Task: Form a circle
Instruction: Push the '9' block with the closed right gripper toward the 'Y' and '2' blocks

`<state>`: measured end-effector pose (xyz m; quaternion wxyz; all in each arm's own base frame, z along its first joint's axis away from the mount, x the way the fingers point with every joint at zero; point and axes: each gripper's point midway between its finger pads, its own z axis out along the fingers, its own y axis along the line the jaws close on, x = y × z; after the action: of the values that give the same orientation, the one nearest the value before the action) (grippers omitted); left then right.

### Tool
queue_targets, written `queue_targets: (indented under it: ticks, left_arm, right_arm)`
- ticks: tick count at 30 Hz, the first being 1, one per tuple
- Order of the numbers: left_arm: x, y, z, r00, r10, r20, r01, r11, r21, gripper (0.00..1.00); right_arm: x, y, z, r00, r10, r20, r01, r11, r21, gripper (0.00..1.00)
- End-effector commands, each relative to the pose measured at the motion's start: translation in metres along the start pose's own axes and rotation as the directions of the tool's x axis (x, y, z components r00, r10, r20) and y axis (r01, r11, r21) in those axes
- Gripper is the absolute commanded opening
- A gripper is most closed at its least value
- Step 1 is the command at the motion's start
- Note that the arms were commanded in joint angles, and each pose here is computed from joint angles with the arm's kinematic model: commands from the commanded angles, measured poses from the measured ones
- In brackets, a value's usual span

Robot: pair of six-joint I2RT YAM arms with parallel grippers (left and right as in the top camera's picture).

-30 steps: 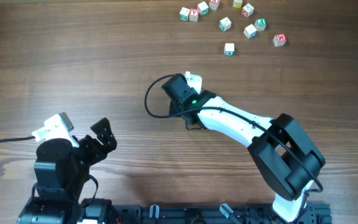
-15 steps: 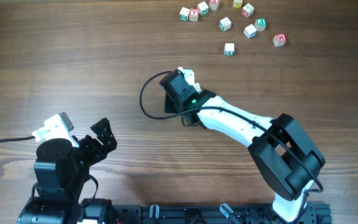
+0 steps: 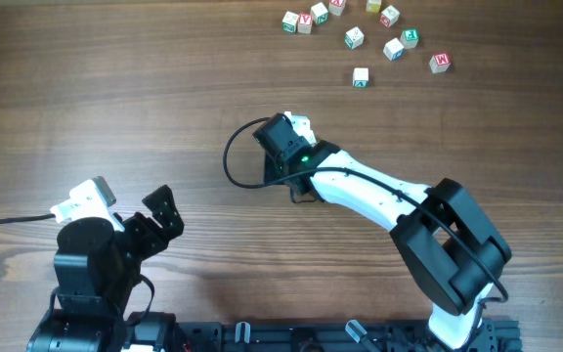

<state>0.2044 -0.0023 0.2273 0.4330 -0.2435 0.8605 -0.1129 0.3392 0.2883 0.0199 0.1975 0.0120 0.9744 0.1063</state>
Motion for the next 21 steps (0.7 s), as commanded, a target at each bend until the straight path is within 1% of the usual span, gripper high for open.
queue_targets:
  ticks: [1,14,21]
  left_arm:
    - [0.001,0.003,0.001,1.000,-0.010,0.001,0.010,1.000,-0.012,1.00]
    - [0.001,0.003,0.001,1.000,-0.010,0.001,0.010,1.000,-0.011,1.00]
    - [0.001,0.003,0.001,1.000,-0.010,0.001,0.010,1.000,-0.012,1.00]
  right_arm:
    - [-0.008,0.004,-0.005,1.000,0.027,0.011,-0.027,1.000,-0.013,0.05]
    - [-0.006,-0.002,-0.005,0.999,0.031,0.008,-0.031,0.999,0.011,0.05]
    - [-0.009,-0.015,-0.005,0.999,0.018,0.036,-0.021,0.997,0.076,0.05]
